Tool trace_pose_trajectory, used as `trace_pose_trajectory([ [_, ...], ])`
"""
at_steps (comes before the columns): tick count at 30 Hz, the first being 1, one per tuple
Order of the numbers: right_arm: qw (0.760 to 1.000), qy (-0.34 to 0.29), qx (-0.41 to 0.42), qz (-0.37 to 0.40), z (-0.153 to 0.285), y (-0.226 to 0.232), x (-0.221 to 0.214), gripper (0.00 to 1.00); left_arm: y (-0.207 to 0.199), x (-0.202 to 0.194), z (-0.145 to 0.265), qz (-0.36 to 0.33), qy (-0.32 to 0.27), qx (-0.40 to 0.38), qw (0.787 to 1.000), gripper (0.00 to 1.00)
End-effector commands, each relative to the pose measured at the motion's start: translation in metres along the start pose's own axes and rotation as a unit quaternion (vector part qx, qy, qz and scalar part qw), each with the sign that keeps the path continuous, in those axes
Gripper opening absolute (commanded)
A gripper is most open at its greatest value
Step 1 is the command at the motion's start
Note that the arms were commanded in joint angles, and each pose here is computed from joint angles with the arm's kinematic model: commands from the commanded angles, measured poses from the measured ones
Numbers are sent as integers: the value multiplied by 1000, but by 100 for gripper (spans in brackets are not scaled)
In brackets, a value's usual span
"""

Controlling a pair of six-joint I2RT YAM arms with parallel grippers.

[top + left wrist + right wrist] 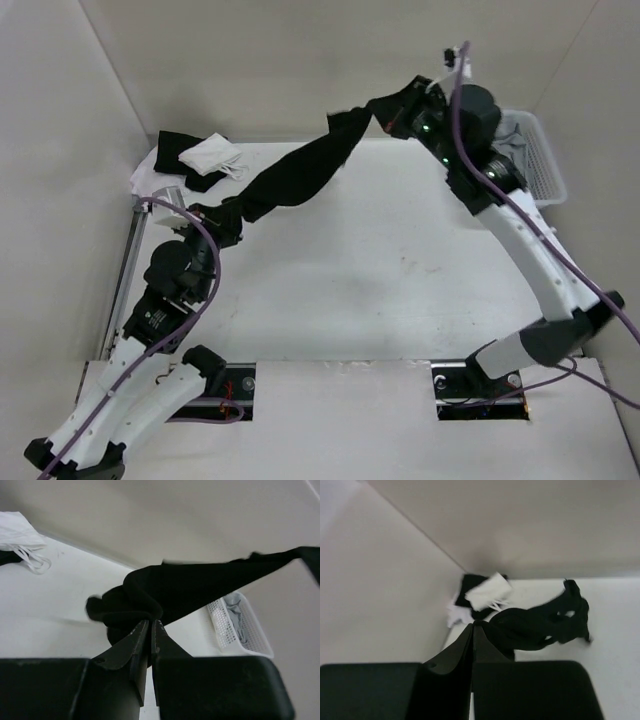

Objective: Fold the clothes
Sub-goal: Flatten the tank top out

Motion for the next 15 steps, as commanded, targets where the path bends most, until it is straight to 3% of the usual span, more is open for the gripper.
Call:
trace_pose_trajectory([
  [1, 995, -46, 85, 18, 59, 54, 35, 2, -9, 33, 14, 42, -53, -25, 997, 4],
  [8, 997, -12, 76, 24, 103, 37, 6, 3, 17, 6, 31, 31, -19, 5, 999, 4],
  [12, 1000, 3, 4, 9, 91, -21, -12, 4, 44, -33, 37, 21, 24, 42, 999, 4],
  [15, 997, 34, -66, -10, 58, -89, -41, 4, 64, -72, 41, 26, 68, 66, 995, 4],
])
Point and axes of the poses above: each gripper's point midway between its finger pads, its own z axis back along the fingers, its own y axis along the line the jaws close on, x = y × z, the point moved 7 cm from there along z, back along the fingers, and after that the axes turned 8 degrees about -z, right-handed, at the moved point
